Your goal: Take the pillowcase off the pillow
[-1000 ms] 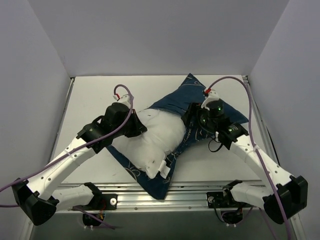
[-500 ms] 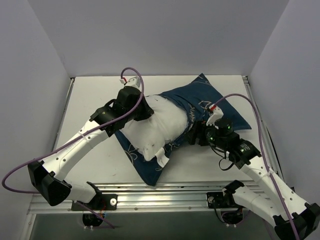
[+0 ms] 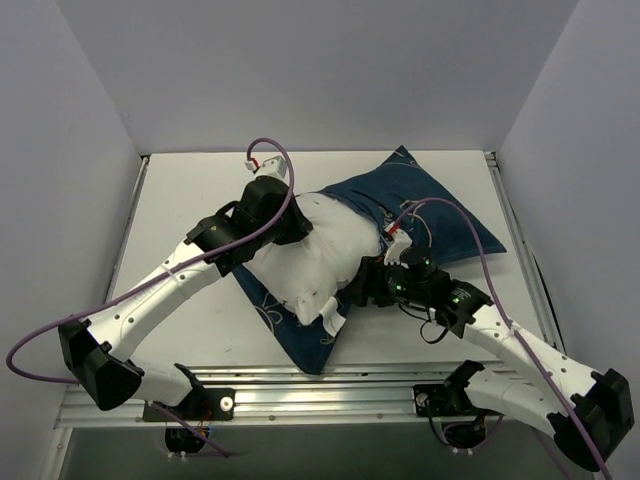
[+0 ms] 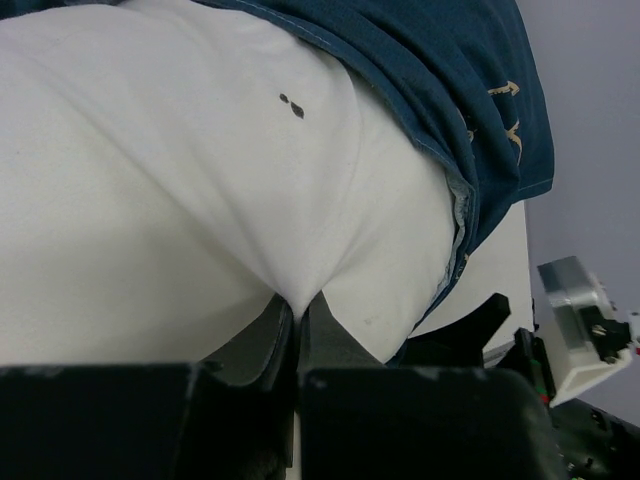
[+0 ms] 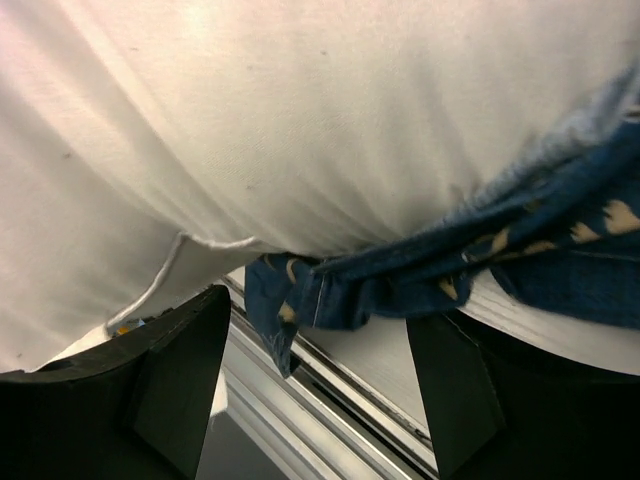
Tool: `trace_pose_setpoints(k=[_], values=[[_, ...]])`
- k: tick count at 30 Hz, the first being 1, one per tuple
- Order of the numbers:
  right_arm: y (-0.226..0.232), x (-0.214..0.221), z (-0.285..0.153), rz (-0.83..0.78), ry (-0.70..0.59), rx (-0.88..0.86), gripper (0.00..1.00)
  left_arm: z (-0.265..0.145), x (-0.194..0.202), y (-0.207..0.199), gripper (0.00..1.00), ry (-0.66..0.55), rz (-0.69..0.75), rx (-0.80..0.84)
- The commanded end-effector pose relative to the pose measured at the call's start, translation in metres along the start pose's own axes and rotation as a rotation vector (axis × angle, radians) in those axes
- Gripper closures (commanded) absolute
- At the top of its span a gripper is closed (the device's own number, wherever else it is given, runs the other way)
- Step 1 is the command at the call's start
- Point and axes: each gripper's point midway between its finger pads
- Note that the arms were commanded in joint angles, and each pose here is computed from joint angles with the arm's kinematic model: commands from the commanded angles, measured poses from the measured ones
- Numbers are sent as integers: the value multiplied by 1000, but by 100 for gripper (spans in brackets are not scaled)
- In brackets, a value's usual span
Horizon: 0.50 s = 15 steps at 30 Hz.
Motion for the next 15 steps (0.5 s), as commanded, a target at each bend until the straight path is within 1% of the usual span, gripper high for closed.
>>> trace_pose_setpoints(k=[1,2,5,6,8,11,12,15], values=[[-4,6,20,33,0,15,34,-19,-32,-48,98,-102,-52,162],[-7,9,23,38,9,25,37,-21,-30,-48,98,-93,-48,164],[-28,20,30,45,31,120,67,-29,-31,-40,98,-86,-26,146],[-42,20,29,40,17,187,85,-34,-35,-32,98,-82,-18,135],[-66,28,25,58,33,290,99,-37,-39,-20,98,-69,-16,119],[-102,41,16,126,51,408,100,-44,-50,11,98,-9,-47,96],[-122,38,8,180,25,456,100,-53,-57,21,98,5,-46,97],[-155,41,-7,274,-17,540,100,-65,-60,40,98,44,-18,79]])
Point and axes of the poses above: each gripper's point midway between its finger pads, its own z axis out along the fingers, its own y axis along the line the jaws close on, x = y × z, and after that the axes turned 15 degrees about -z, right-handed
